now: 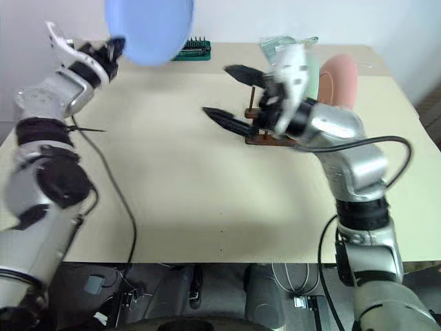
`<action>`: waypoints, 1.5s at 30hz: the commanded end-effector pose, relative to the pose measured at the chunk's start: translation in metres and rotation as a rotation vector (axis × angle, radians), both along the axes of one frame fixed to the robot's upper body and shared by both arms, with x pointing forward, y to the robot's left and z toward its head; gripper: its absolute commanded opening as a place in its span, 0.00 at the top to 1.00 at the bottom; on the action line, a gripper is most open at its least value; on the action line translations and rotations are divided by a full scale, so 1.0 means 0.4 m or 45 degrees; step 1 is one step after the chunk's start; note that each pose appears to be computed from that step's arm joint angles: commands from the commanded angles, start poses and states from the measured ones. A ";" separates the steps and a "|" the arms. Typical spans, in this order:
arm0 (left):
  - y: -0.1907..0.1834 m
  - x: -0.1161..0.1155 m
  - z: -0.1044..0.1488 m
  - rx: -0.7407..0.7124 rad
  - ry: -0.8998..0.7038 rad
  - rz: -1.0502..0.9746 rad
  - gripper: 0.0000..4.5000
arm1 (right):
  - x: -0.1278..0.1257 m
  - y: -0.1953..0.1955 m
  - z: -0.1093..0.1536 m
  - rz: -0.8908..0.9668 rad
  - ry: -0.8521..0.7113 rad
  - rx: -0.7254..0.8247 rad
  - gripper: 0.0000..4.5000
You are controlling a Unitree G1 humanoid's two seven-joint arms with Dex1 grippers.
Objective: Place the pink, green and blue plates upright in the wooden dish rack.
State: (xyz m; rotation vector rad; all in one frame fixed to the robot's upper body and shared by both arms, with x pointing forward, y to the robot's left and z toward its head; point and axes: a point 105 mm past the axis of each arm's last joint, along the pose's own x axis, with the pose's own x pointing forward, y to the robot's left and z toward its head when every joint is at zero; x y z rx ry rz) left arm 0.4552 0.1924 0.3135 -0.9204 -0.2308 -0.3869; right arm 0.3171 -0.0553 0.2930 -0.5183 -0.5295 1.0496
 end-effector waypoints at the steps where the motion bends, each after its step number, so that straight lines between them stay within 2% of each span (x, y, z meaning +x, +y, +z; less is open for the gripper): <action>1: -0.018 -0.058 0.051 -0.225 -0.149 0.192 0.99 | 0.037 0.045 -0.004 -0.221 -0.582 -0.352 0.00; 3: -0.080 -0.096 0.064 -0.250 -0.227 0.195 0.99 | 0.068 0.049 0.021 -0.377 -0.871 -0.435 0.00; 5: -0.126 -0.123 0.063 -0.220 -0.242 0.176 0.99 | 0.097 0.050 0.030 -0.471 -1.032 -0.528 0.00; 8: -0.159 -0.144 0.042 -0.204 -0.192 0.136 0.99 | 0.116 0.040 0.036 -0.519 -1.094 -0.517 0.00; 12: -0.159 -0.169 0.014 -0.190 -0.143 0.133 0.99 | 0.128 0.044 0.035 -0.535 -1.163 -0.530 0.00; 19: -0.218 -0.199 0.008 -0.139 -0.136 0.004 0.99 | 0.160 0.046 0.030 -0.548 -1.101 -0.515 0.00; 22: -0.236 -0.199 0.008 -0.133 -0.121 -0.018 1.00 | 0.166 0.048 0.040 -0.534 -1.066 -0.477 0.20; 25: -0.251 -0.203 0.011 -0.138 -0.122 -0.049 1.00 | 0.175 0.048 0.035 -0.536 -1.068 -0.499 0.51; 26: -0.256 -0.204 0.011 -0.132 -0.121 -0.056 1.00 | 0.179 0.043 0.034 -0.545 -1.069 -0.507 0.65; 29: -0.270 -0.210 0.013 -0.111 -0.125 -0.079 1.00 | 0.185 0.030 0.036 -0.563 -1.060 -0.507 0.98; 35: -0.281 -0.209 0.009 -0.114 -0.121 -0.125 1.00 | 0.182 0.034 0.034 -0.558 -1.061 -0.505 0.99; 38: -0.279 -0.213 0.008 -0.122 -0.139 -0.152 0.77 | 0.184 0.026 0.035 -0.577 -1.054 -0.499 1.00; 45: -0.221 -0.217 0.035 -0.023 -0.234 -0.105 0.01 | 0.199 -0.029 0.072 -0.677 -1.039 -0.480 1.00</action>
